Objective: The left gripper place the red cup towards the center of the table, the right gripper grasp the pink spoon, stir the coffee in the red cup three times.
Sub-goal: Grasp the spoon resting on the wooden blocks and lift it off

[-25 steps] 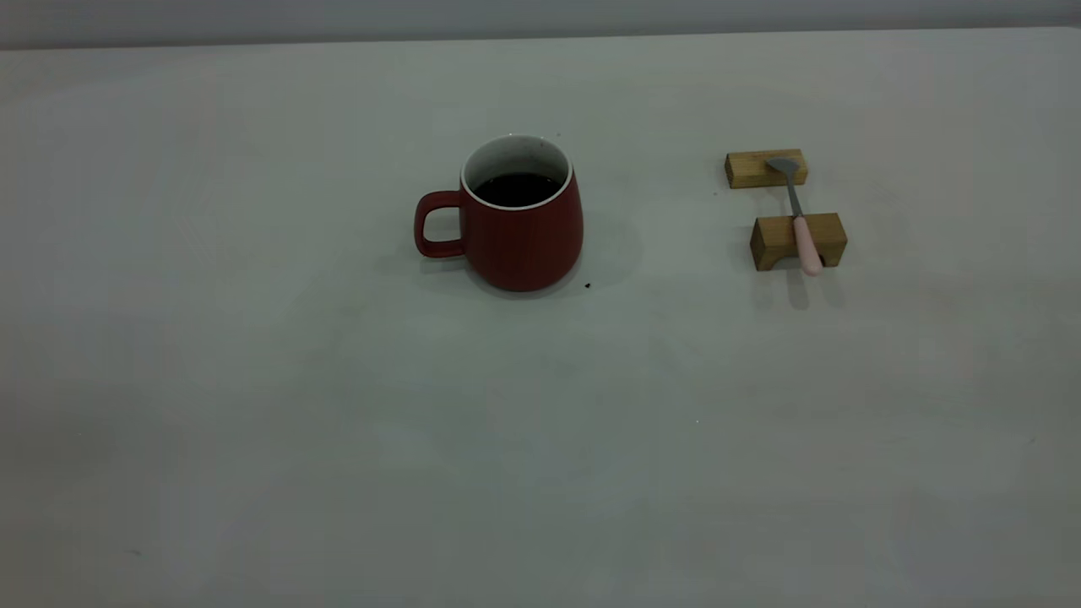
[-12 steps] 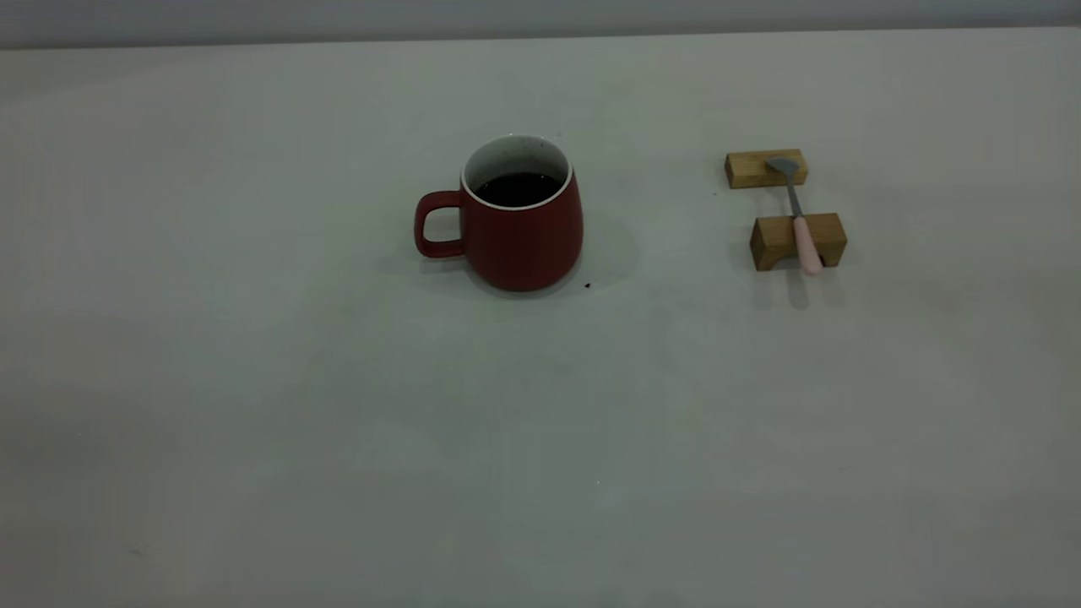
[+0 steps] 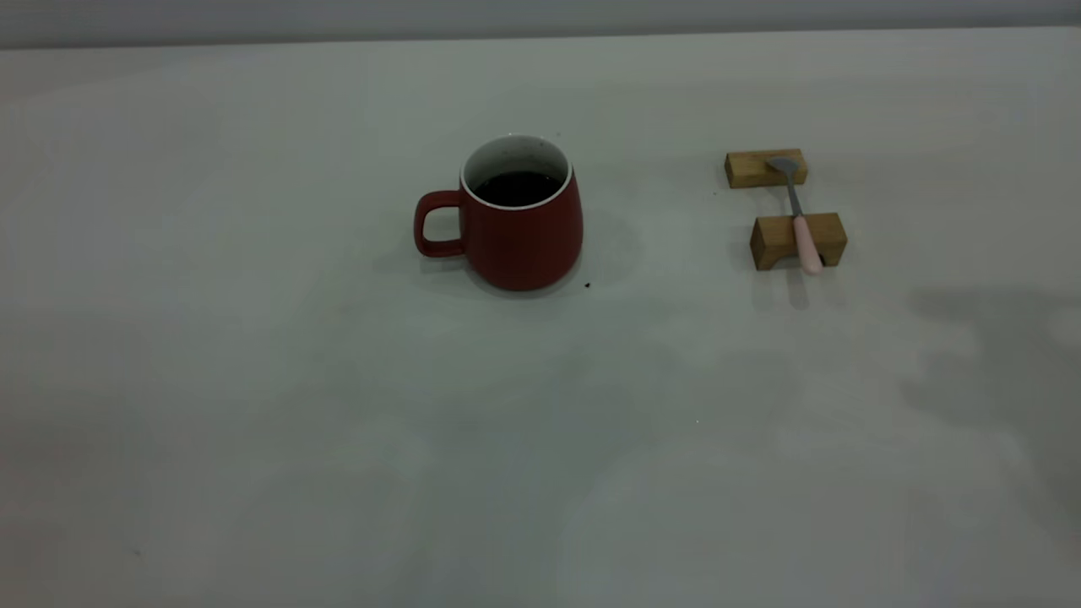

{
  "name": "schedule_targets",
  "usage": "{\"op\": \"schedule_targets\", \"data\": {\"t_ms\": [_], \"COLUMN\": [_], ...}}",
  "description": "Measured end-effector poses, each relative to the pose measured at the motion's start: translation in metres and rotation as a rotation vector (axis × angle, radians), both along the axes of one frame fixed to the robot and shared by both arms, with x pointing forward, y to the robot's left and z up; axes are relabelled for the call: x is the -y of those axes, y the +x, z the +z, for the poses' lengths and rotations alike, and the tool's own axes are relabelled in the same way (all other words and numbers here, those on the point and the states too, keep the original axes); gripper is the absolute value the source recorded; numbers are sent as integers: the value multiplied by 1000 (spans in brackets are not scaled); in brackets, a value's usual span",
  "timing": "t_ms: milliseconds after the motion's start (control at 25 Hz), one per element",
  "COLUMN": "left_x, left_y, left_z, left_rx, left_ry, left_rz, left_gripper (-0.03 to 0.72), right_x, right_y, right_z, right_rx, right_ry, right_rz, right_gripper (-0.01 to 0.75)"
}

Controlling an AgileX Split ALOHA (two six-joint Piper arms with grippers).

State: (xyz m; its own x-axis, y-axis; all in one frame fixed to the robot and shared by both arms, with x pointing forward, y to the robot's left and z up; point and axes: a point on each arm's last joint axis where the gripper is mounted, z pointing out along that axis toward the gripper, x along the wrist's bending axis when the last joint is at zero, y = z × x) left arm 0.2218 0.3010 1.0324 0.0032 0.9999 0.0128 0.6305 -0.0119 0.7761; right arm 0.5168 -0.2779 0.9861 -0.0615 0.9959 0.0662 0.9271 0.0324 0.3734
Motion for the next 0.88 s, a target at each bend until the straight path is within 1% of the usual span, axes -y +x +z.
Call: {"op": "schedule_targets", "data": {"t_ms": [120, 280, 400, 560, 760, 880], "left_x": [0, 0, 0, 0, 0, 0], "left_y": [0, 0, 0, 0, 0, 0], "left_z": [0, 0, 0, 0, 0, 0], "left_rx": [0, 0, 0, 0, 0, 0], "left_ry": [0, 0, 0, 0, 0, -1], "left_rz": [0, 0, 0, 0, 0, 1], "left_gripper": [585, 585, 585, 585, 585, 585], "right_x": [-15, -32, -43, -55, -60, -70], "right_y": [32, 60, 76, 91, 106, 108], "right_z": [-43, -94, -123, -148, -163, -168], "right_rx": [-101, -208, -254, -278, -277, -276], "right_ry": [-12, -27, -36, -44, -46, -49], "right_rz": [47, 93, 120, 150, 157, 180], "right_gripper": [673, 668, 665, 661, 659, 657]}}
